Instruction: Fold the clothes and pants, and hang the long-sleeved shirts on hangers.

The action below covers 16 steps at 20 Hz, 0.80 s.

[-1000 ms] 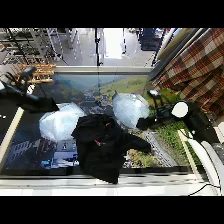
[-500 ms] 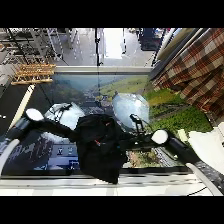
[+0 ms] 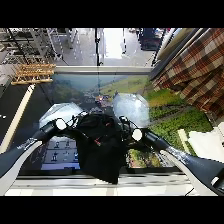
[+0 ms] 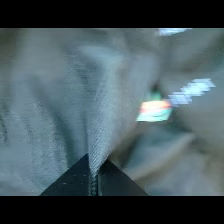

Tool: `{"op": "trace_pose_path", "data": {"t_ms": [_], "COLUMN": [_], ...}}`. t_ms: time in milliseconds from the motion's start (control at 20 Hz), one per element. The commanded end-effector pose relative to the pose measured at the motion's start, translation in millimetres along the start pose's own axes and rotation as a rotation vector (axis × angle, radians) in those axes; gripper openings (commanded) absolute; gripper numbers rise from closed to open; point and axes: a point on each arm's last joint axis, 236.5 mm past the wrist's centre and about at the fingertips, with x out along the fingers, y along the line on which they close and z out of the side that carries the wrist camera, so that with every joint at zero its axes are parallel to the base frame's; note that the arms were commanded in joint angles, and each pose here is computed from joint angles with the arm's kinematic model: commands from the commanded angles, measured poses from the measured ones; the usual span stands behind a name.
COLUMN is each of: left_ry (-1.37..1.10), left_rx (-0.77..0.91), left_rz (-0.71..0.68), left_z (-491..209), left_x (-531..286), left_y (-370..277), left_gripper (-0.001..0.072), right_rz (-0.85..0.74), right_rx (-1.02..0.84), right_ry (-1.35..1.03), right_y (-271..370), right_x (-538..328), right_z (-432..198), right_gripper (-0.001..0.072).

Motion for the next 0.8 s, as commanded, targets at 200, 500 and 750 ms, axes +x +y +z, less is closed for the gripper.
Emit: {"op": "trace_pose_path", "data": {"t_ms": [200, 500, 750], "left_ry": [-0.217, -1.177, -1.799], "left_rx": [0.120, 0.358, 0.475], "left_rz": [0.110, 0.239, 0.442], "left_z": [77, 141, 64], "left_x": [-210, -584, -755], "left_y": [0, -172, -291], "left_gripper": [0.0006, 0.0006, 0.0006], "right_rz": [-0.486, -0.318, -0.061], "right_rx": [-0.357, -0.542, -0.723], "right_ry": [-0.138, -0.797, -1.336], "right_y": [-55, 71, 156], "right_x": [-200, -503, -669], "right_z": [45, -2, -79], "right_gripper": [0.0015, 0.0016, 0.0016]}}
